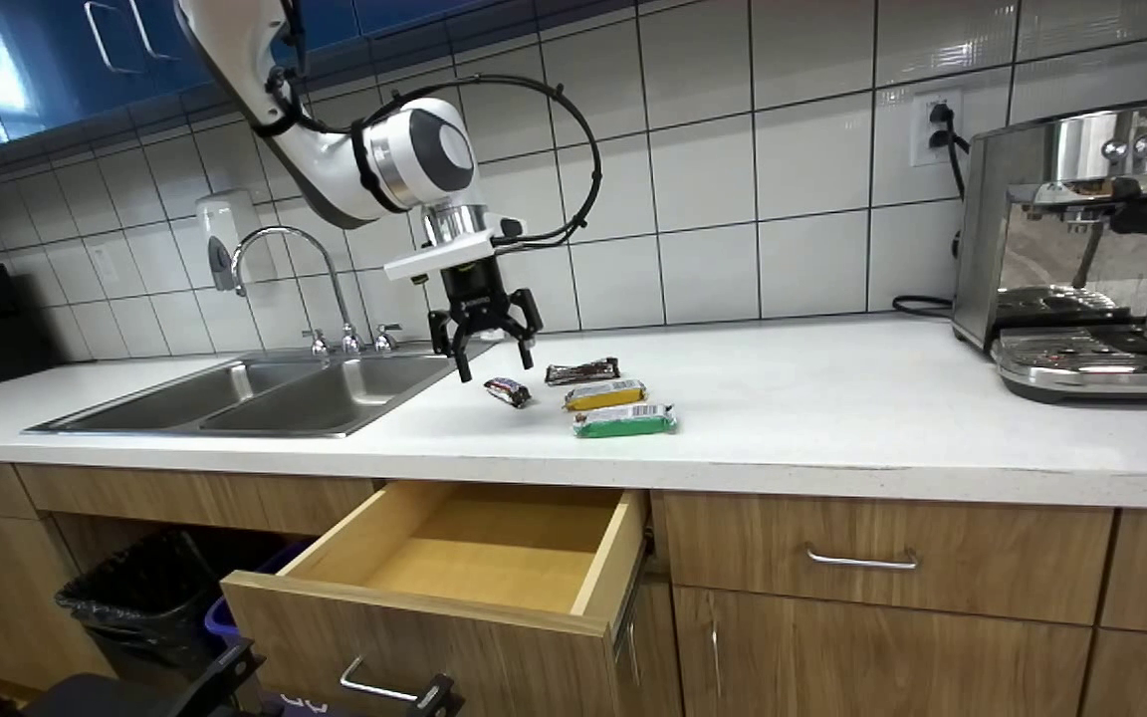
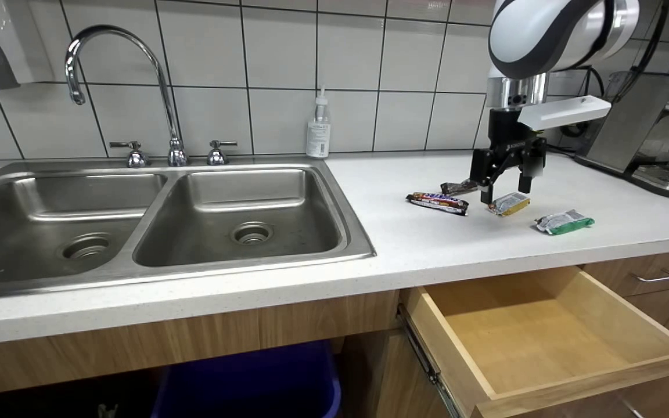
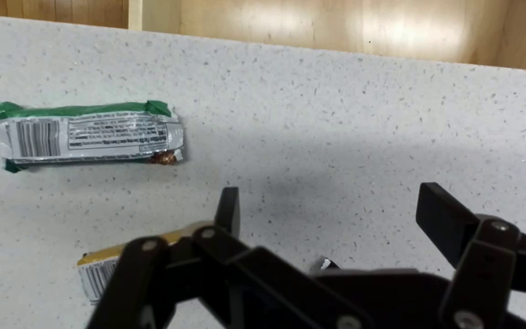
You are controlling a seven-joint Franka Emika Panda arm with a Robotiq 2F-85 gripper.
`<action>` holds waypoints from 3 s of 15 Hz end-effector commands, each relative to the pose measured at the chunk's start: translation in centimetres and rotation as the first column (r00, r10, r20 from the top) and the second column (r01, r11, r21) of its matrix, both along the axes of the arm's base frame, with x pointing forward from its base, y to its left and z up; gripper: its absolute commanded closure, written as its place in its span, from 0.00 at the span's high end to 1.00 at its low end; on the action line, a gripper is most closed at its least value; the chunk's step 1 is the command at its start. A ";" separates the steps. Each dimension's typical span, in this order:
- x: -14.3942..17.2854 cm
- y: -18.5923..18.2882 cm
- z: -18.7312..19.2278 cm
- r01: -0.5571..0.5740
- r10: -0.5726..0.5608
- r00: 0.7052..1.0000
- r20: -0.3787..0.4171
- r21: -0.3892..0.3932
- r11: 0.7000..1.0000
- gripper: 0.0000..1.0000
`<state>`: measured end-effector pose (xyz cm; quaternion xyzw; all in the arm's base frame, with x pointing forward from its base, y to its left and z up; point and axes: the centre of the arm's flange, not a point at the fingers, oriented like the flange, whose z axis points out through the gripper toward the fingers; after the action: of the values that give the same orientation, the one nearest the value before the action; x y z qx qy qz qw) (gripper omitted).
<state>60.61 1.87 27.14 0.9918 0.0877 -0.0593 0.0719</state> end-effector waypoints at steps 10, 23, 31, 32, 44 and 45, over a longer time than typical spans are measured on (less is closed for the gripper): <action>5.4 2.3 -1.3 -0.231 0.230 0.968 -0.096 0.004 0.973 1.00; 9.9 3.9 -3.0 -0.395 0.397 0.904 -0.160 0.045 0.918 1.00; 12.3 4.9 -4.2 -0.454 0.461 0.866 -0.193 0.085 0.887 1.00; 12.5 5.1 -4.4 -0.461 0.470 0.860 -0.198 0.091 0.883 1.00; 14.7 6.3 -5.5 -0.496 0.516 0.825 -0.230 0.140 0.857 1.00; 14.8 6.3 -5.5 -0.497 0.517 0.824 -0.232 0.142 0.856 0.78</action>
<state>73.14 7.86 21.20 0.9243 0.3455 -0.1564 0.0435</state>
